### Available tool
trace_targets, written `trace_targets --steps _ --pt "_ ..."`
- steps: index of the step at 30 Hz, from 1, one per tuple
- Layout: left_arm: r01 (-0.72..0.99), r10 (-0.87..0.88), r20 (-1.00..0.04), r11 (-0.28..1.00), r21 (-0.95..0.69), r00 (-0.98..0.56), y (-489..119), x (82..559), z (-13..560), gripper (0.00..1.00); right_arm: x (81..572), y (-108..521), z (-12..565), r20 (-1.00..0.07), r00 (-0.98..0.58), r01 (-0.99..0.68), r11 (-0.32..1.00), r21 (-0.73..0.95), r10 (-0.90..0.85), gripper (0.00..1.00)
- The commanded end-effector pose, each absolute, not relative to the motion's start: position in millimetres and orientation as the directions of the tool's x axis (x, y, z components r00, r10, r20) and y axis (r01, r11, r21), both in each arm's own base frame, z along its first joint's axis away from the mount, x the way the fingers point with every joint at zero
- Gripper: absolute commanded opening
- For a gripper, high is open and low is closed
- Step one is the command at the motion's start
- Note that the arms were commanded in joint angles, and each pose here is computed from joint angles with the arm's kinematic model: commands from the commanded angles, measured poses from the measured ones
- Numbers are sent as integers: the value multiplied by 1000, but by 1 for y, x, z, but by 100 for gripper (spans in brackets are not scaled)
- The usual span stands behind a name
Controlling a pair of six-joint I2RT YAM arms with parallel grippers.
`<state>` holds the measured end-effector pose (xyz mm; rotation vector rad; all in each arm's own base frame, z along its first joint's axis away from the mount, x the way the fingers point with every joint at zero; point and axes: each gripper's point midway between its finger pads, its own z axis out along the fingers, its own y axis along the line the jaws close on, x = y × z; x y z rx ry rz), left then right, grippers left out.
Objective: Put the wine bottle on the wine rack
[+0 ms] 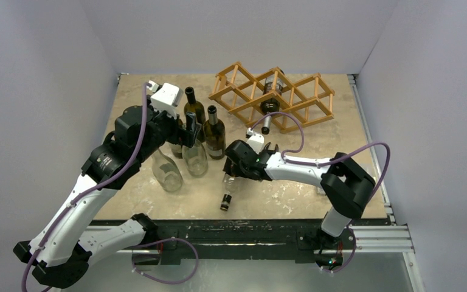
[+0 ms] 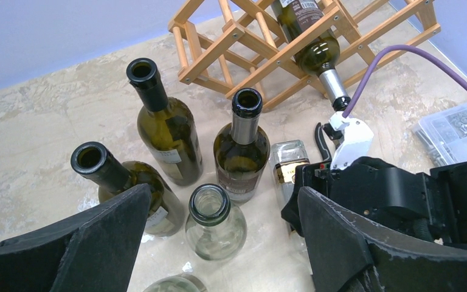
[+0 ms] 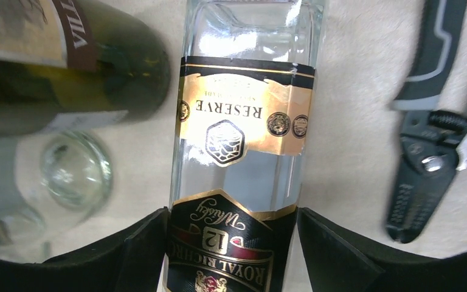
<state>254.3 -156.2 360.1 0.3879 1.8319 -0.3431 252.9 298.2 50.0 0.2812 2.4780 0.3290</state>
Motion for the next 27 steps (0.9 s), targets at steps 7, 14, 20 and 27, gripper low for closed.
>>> trace_targets --steps 7,14,20,27 --pt "467 70 -959 882 -69 -274 -169 257 361 90 209 215 24 -551 -818 -175 984 -36 -166 99" --pt "470 76 -957 880 -68 -281 -170 258 359 90 193 223 40 -591 -795 -249 962 108 -139 99" --pt "471 78 -955 879 -70 -287 -172 259 358 90 180 213 38 -564 -824 -170 975 143 -61 99" --pt "479 81 -953 875 -73 -293 -174 259 356 90 151 209 27 -549 -835 -140 980 142 -39 87"
